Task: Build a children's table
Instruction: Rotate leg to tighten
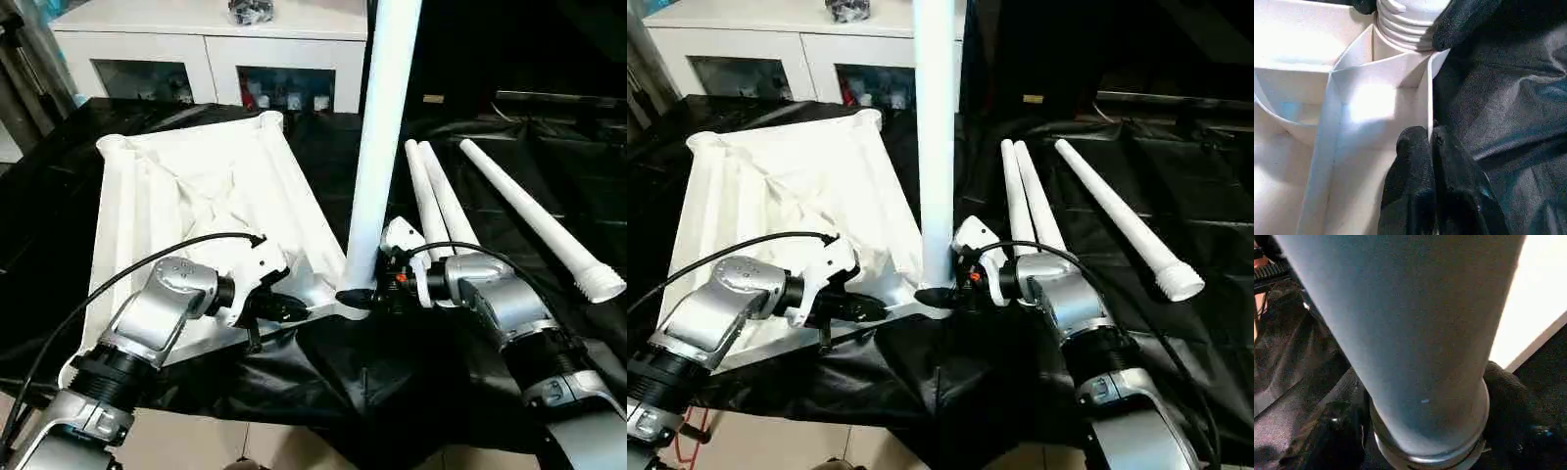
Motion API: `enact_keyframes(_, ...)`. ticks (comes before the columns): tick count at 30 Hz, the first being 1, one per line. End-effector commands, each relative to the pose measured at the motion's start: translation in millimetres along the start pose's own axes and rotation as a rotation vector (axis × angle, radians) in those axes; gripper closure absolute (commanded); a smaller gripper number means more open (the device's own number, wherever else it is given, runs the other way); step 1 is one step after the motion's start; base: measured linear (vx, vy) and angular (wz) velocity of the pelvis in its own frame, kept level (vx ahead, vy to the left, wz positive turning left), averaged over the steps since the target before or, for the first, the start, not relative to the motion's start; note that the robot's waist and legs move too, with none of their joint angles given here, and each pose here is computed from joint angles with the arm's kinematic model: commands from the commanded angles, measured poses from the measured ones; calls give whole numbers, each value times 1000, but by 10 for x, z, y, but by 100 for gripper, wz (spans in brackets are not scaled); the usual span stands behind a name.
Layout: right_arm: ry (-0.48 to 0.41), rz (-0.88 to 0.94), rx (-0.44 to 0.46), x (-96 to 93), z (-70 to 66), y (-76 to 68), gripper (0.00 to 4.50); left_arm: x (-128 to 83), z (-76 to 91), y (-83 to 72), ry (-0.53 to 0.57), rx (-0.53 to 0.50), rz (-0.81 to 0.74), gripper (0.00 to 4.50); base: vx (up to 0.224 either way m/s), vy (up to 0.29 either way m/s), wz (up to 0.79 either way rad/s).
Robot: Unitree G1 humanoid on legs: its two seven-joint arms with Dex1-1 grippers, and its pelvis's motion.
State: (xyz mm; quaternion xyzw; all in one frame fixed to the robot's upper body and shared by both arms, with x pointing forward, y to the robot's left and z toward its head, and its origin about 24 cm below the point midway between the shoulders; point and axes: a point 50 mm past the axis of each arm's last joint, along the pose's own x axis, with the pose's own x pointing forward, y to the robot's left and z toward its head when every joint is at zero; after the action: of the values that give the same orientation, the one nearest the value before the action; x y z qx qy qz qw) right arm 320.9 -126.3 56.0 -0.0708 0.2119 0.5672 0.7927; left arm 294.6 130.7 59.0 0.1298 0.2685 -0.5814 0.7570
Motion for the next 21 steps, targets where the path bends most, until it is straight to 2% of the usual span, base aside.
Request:
enact_keyframes(1,4,-123,25,163,-16,-31,172,181,190,-24,-60,30,6,450,0,0,0)
enact_keyframes(2,4,-127,25,165,-17,-33,173,183,191,-22,-60,30,9,450,0,0,0)
enact_keyframes(3,5,-244,56,232,-36,-101,174,242,229,59,-68,4,104,450,0,0,0)
enact_keyframes(6,9,-358,111,317,-55,-156,175,318,292,141,-83,-34,204,450,0,0,0)
enact_keyframes(8,-30,-490,232,448,-24,-202,176,420,389,229,-97,-101,331,450,0,0,0)
enact_keyframes(10,-36,-543,257,508,-6,-211,176,462,431,252,-103,-122,375,450,0,0,0)
enact_keyframes(16,-51,-641,246,645,72,-217,176,550,506,251,-119,-132,407,450,0,0,0)
enact_keyframes(18,-77,-619,247,682,115,-204,176,570,514,222,-123,-102,385,450,0,0,0)
enact_keyframes(19,-83,-611,249,687,122,-200,120,572,512,214,-122,-94,377,450,0,0,0)
enact_keyframes(21,-104,-570,248,685,151,-194,106,567,491,174,-123,-67,338,450,0,0,0)
